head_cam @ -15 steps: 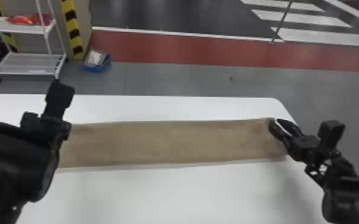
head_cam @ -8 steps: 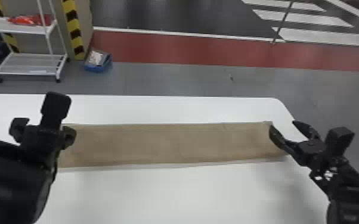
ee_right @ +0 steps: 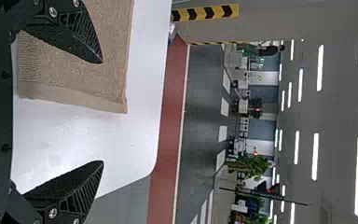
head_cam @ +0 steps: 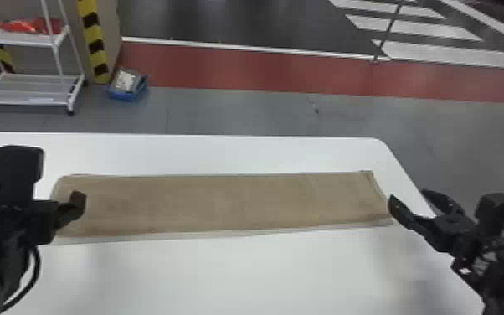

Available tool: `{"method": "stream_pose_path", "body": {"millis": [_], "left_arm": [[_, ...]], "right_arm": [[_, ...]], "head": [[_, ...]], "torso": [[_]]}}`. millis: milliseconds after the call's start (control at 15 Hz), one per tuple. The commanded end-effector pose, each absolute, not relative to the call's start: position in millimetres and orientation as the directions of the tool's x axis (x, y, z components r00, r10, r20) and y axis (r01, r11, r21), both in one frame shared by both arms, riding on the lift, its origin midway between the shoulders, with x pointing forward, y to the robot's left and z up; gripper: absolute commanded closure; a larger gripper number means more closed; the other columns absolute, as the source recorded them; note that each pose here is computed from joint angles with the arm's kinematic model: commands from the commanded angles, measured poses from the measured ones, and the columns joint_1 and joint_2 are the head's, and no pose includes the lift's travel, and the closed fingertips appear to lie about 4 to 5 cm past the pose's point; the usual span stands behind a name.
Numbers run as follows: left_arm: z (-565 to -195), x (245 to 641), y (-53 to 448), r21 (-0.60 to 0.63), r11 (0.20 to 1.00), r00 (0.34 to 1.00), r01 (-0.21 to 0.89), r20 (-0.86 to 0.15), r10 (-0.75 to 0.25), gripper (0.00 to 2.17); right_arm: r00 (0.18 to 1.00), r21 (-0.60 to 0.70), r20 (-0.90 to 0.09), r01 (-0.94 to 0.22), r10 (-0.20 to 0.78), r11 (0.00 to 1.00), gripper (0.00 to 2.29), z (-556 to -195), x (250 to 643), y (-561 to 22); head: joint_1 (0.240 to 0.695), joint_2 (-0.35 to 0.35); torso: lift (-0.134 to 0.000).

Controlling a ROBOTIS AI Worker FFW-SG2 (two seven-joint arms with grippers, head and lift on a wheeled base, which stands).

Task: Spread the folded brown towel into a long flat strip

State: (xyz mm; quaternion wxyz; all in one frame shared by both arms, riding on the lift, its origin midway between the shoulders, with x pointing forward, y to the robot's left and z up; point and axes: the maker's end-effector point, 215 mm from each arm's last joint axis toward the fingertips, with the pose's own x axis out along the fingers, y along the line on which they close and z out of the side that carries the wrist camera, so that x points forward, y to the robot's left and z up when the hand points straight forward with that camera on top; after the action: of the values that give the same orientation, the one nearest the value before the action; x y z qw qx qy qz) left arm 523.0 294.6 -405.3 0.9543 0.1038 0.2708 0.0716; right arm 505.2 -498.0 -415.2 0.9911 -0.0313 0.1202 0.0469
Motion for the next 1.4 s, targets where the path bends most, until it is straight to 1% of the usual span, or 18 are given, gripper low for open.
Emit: {"method": "stream_pose_path", "body": {"millis": [0,133,200,333,400,467,533,667,733,800,867,933,1000,1067,1133,1200,1333], "left_arm": [[-419,501,309,0.218,0.972,0.818,-0.083,-0.543,0.191,0.22],[-427,487,311,0.186,0.980,0.806,-0.070,-0.568,0.165,0.33],[-431,482,313,0.176,0.982,0.800,-0.069,-0.578,0.160,0.33],[-437,475,311,0.150,0.987,0.788,-0.057,-0.601,0.137,0.34],[-439,473,311,0.140,0.989,0.785,-0.056,-0.606,0.130,0.34],[-438,473,308,0.124,0.991,0.788,-0.049,-0.605,0.114,0.42],[-439,472,307,0.111,0.993,0.786,-0.049,-0.608,0.107,0.42],[-439,471,305,0.103,0.994,0.786,-0.042,-0.611,0.096,0.43],[-439,472,303,0.101,0.994,0.787,-0.038,-0.610,0.092,0.43],[-438,473,301,0.095,0.995,0.788,-0.032,-0.610,0.083,0.53],[-440,472,300,0.091,0.995,0.782,-0.028,-0.618,0.078,0.64],[-445,468,301,0.093,0.995,0.764,-0.022,-0.641,0.077,0.77],[-453,461,299,0.084,0.996,0.741,-0.007,-0.669,0.061,0.94],[-458,456,300,0.082,0.997,0.723,-0.004,-0.688,0.059,1.24],[-461,451,298,0.075,0.997,0.707,0.008,-0.706,0.047,1.39],[-464,446,302,0.074,0.997,0.691,0.006,-0.721,0.049,1.41],[-457,447,301,0.074,0.997,0.701,0.006,-0.711,0.048,1.42]], "right_arm": [[0.954,-0.039,-0.288,-0.098,0.083,0.994,0.20,-426,494,-507],[0.947,-0.026,-0.305,-0.114,0.101,0.993,0.23,-433,486,-508],[0.943,-0.022,-0.315,-0.119,0.106,0.993,0.29,-436,485,-507],[0.930,0.002,-0.340,-0.145,0.137,0.989,0.33,-445,481,-499],[0.926,0.009,-0.346,-0.161,0.154,0.987,0.44,-448,480,-494],[0.917,0.029,-0.354,-0.185,0.183,0.982,0.47,-449,481,-490],[0.913,0.032,-0.361,-0.190,0.189,0.981,0.48,-451,481,-488],[0.903,0.038,-0.379,-0.202,0.201,0.979,0.59,-455,481,-486],[0.899,0.046,-0.380,-0.215,0.216,0.976,0.60,-454,483,-483],[0.897,0.049,-0.382,-0.220,0.222,0.974,0.74,-453,484,-481],[0.896,0.051,-0.383,-0.221,0.223,0.974,0.98,-453,485,-481],[0.898,0.049,-0.379,-0.222,0.224,0.974,1.07,-452,486,-480],[0.896,0.051,-0.380,-0.227,0.229,0.973,1.26,-451,486,-480],[0.895,0.050,-0.380,-0.232,0.234,0.971,1.33,-451,486,-480],[0.895,0.048,-0.379,-0.233,0.234,0.971,1.33,-451,487,-479],[0.895,0.051,-0.379,-0.234,0.236,0.971,1.33,-450,487,-478],[0.896,0.059,-0.371,-0.240,0.244,0.969,1.33,-447,487,-475]], "head": [[0.695,-0.214],[0.695,-0.219],[0.695,-0.218],[0.695,-0.219],[0.695,-0.218],[0.695,-0.216],[0.695,-0.213],[0.695,-0.208],[0.695,-0.209],[0.695,-0.208],[0.695,-0.207],[0.695,-0.206],[0.695,-0.207],[0.695,-0.210],[0.695,-0.210],[0.695,-0.210],[0.695,-0.212]], "torso": [[-0.125],[-0.125],[-0.125],[-0.125],[-0.125],[-0.125],[-0.125],[-0.125],[-0.125],[-0.125],[-0.125],[-0.125],[-0.125],[-0.125],[-0.125],[-0.125],[-0.125]]}}
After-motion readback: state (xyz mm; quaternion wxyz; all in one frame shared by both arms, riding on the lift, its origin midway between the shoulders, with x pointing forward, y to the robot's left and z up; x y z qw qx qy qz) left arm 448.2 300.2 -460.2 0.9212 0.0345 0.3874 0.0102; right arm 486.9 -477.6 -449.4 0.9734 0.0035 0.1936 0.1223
